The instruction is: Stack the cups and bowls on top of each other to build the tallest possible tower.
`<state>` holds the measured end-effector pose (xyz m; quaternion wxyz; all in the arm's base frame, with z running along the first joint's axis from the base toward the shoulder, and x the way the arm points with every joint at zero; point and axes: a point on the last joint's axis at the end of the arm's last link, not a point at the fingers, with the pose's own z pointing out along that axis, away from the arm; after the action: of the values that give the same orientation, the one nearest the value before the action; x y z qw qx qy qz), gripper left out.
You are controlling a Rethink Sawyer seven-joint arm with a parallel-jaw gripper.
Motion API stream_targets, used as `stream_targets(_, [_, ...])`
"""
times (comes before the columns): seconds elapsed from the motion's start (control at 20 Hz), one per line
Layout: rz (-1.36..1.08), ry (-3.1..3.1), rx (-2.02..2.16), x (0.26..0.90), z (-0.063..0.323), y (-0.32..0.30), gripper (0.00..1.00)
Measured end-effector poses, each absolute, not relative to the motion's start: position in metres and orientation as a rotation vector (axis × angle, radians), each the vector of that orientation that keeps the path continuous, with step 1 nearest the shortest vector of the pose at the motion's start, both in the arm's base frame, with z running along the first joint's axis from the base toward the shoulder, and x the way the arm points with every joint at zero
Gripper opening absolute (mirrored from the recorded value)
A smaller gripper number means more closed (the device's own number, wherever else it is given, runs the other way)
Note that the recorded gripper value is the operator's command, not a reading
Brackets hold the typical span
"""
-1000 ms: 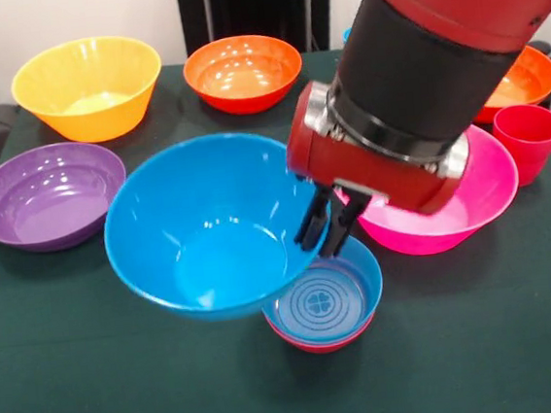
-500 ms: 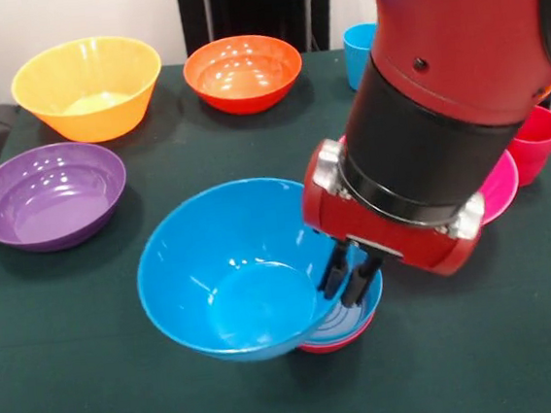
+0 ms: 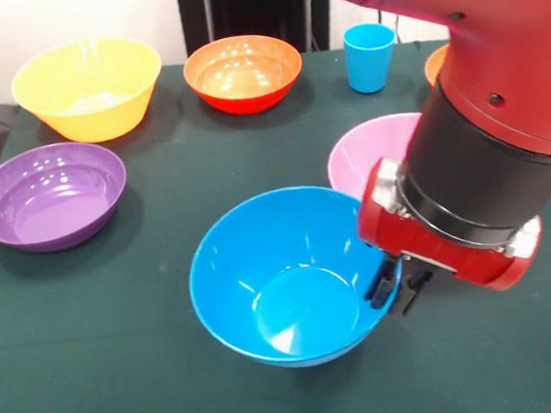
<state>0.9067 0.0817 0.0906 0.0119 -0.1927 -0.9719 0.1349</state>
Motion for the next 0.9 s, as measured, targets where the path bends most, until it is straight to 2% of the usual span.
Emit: stream_targets(0.9, [0.519, -3.026, -0.567, 0.905, 0.089, 0.115, 0.0])
